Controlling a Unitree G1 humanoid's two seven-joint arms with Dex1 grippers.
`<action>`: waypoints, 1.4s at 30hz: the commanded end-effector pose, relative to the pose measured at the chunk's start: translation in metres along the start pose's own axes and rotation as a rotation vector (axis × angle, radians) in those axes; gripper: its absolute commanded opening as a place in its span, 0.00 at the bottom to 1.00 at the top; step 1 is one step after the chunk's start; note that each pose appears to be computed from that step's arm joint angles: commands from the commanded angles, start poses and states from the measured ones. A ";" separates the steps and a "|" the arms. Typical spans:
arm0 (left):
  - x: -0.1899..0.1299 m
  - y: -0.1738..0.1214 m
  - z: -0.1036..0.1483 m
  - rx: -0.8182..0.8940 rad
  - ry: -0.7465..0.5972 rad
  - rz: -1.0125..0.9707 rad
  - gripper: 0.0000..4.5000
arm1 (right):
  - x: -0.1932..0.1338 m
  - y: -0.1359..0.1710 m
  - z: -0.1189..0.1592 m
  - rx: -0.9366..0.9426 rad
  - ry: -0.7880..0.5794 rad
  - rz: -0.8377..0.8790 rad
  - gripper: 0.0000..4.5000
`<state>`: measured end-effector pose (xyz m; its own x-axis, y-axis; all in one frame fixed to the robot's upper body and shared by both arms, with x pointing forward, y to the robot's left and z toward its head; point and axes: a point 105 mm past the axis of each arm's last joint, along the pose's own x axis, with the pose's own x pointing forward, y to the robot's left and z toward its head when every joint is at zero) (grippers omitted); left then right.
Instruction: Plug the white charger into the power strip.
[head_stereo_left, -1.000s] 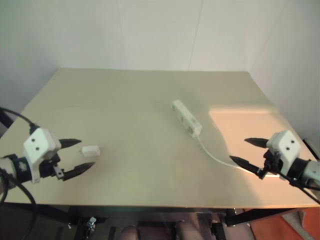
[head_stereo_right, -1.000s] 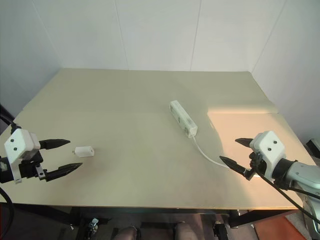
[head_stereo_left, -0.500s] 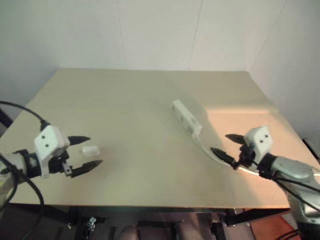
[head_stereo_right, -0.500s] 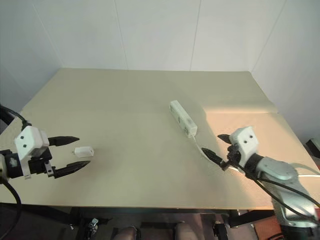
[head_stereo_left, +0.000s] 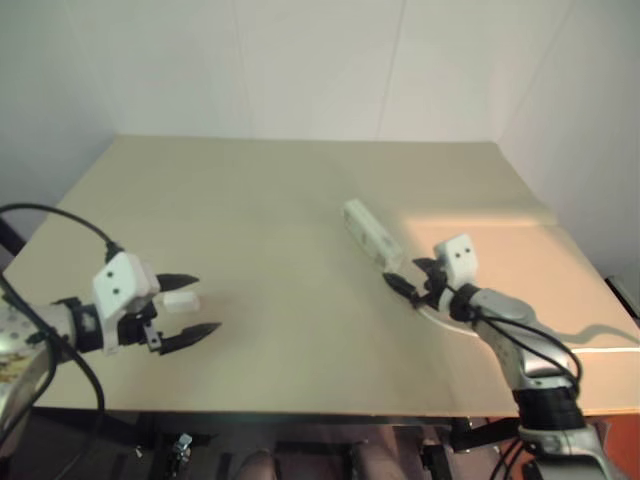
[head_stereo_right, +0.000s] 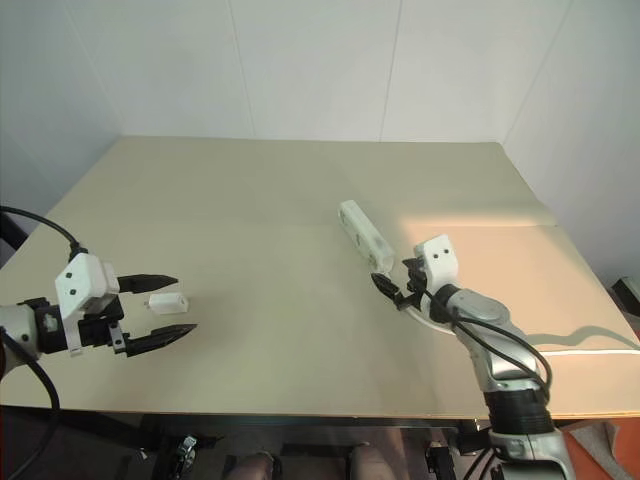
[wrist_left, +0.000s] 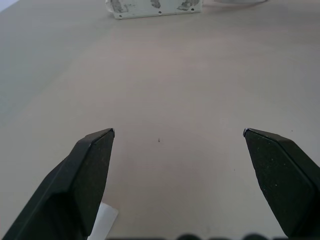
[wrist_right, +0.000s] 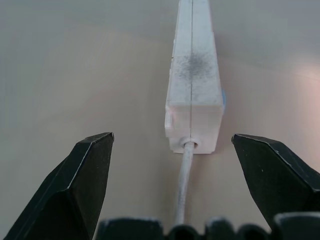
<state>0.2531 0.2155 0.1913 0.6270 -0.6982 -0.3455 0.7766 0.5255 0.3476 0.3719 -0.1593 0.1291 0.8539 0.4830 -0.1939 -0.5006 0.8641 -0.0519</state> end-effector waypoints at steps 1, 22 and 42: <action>0.001 0.001 0.008 0.033 -0.034 0.001 1.00 | 0.008 -0.003 0.003 0.006 0.001 -0.017 0.99; -0.001 0.000 0.007 0.036 -0.031 0.004 1.00 | 0.024 -0.001 -0.005 -0.139 0.040 -0.020 0.01; 0.003 0.001 0.007 0.045 -0.033 -0.017 1.00 | 0.014 0.049 0.003 -0.996 -0.238 0.217 0.01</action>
<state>0.2556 0.2134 0.1909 0.6137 -0.7157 -0.3333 0.7854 0.5101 0.3508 0.3654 -0.1177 0.1202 0.7230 0.6797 -0.1233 -0.4703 0.3537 -0.8085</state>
